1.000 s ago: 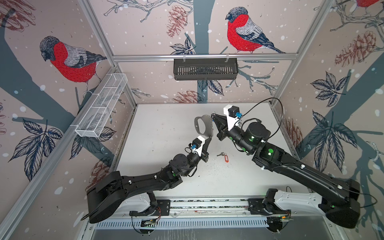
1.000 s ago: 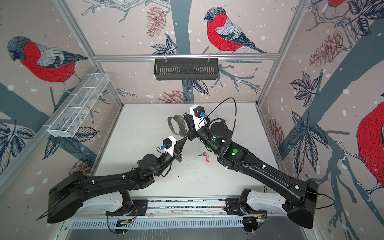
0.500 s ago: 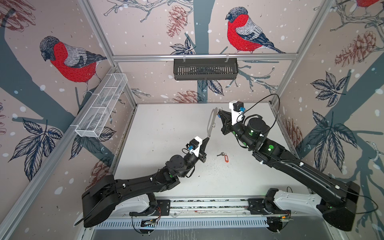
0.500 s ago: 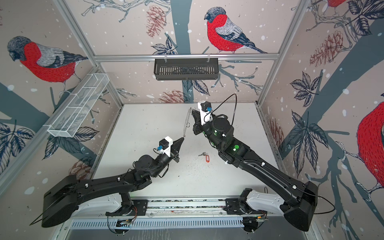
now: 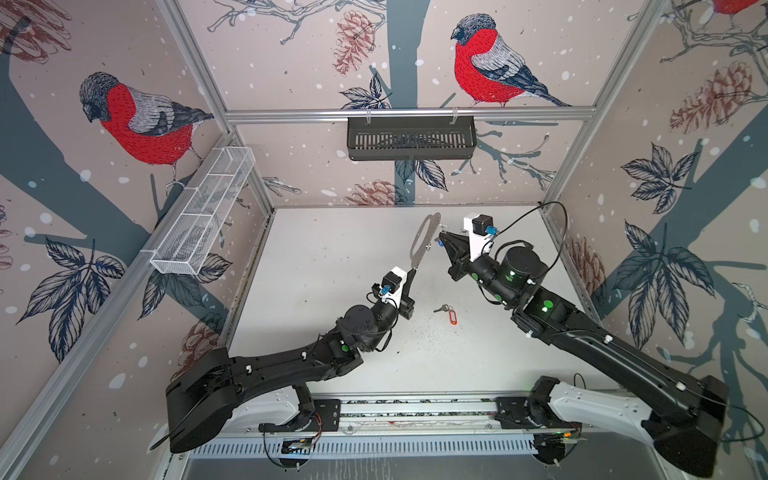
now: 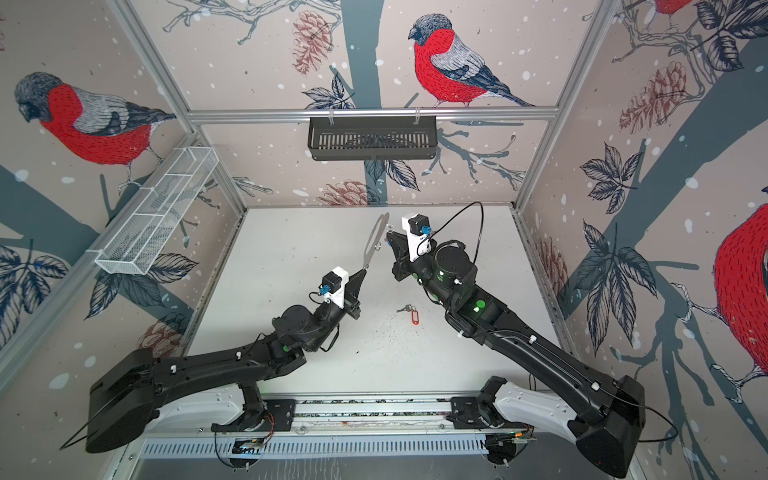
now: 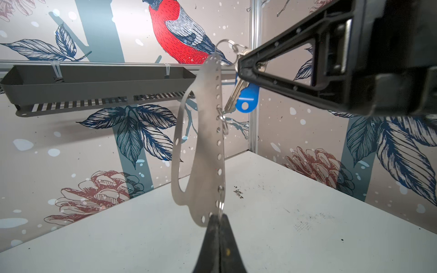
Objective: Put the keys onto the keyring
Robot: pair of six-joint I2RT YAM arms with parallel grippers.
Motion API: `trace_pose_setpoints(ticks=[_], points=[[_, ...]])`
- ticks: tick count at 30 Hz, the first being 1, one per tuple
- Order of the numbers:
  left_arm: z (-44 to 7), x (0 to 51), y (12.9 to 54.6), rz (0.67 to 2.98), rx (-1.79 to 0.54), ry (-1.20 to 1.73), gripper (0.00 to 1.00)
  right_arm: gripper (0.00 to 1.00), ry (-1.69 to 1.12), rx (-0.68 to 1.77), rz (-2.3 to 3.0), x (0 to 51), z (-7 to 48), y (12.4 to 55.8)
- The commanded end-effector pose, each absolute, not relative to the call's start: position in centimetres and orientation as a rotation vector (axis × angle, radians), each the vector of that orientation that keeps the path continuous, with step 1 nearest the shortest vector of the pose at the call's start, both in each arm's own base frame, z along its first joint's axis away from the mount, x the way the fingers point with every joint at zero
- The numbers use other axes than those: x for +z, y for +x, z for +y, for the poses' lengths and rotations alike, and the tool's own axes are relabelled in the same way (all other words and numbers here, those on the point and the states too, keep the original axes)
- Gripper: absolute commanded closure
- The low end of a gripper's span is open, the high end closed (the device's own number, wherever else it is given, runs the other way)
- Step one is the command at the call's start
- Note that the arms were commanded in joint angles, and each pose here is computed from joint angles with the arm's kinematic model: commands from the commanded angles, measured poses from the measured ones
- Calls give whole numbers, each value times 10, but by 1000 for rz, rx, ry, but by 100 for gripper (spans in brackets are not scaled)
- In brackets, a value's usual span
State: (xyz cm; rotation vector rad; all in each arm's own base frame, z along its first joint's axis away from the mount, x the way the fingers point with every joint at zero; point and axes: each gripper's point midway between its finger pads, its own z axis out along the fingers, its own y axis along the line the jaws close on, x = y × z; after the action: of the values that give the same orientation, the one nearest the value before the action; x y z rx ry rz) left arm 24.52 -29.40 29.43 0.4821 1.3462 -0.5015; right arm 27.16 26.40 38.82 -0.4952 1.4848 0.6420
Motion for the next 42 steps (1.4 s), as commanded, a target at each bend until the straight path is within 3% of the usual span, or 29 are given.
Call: trace_pose_setpoints(ticks=[1,20,37,42], points=[[-291,295,254,1370,-468,437,100,100,-477,670,1391,410,260,264],[-283,314,287,1418,-459,414,100,100,-487,673,1409,388,241,245],[-277,343,282,1360,-472,493,100,100,-714,766,1363,367,261,210],[-264,347,285,1353,-462,469,100,88,-762,786,1348,363,264,202]])
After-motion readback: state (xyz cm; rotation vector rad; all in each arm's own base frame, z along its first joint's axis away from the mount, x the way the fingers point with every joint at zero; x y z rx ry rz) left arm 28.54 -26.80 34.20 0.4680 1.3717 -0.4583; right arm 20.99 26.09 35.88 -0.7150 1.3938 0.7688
